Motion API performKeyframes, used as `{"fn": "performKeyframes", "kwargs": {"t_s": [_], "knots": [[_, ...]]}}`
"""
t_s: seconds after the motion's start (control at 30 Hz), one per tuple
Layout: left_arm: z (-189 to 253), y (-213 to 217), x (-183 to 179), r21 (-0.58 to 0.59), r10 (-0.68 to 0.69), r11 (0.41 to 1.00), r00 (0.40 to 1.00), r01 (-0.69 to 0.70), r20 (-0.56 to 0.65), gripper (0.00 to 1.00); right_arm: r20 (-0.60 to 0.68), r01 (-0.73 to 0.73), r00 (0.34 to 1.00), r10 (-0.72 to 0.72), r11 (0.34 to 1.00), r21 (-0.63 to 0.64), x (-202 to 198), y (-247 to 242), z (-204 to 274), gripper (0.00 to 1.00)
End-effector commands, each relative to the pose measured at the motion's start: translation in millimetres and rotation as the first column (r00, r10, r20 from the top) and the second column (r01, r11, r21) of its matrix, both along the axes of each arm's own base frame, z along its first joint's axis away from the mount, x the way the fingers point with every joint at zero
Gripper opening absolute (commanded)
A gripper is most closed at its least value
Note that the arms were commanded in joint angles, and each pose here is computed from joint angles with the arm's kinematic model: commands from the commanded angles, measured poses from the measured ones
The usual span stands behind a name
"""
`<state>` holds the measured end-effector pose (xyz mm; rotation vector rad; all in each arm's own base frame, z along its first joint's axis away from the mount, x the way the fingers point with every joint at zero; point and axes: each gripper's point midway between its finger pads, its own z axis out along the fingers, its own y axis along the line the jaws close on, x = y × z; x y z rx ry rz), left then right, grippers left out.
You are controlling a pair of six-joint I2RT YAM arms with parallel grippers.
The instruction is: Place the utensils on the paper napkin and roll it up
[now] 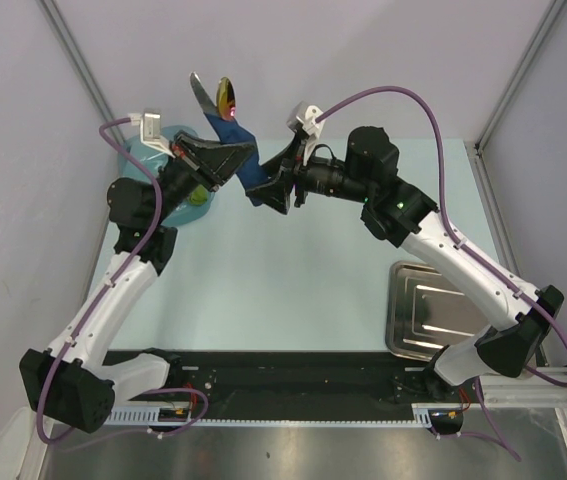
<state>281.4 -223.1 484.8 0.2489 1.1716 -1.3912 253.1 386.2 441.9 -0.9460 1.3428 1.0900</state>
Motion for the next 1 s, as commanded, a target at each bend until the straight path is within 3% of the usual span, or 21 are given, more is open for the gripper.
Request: {"fn": "performKeyframes", "kwargs": {"t_s": [0.0,0.4,0.7,0.97], "knots": [[13,-7,-26,-0.016,-0.089,0.996,0.994,0.090,0.065,0.00,0.046,-0.018,0.999,0.016,0.999,0.047,-5,-1,23,0.62],[5,-14,-34,0.019,-0.124,0.992,0.989,0.123,0.076,0.00,0.050,0.007,0.999,-0.008,0.999,0.031,-1,-3,22,0.57],[-1,-17,-36,0.044,-0.138,0.990,0.988,0.135,0.066,0.00,0.049,0.027,0.998,-0.027,1.000,0.001,2,-3,16,0.63],[4,-17,-37,0.023,-0.144,0.990,0.986,0.142,0.081,0.00,0.016,-0.093,0.996,0.093,0.996,0.004,-19,3,11,0.43]]}}
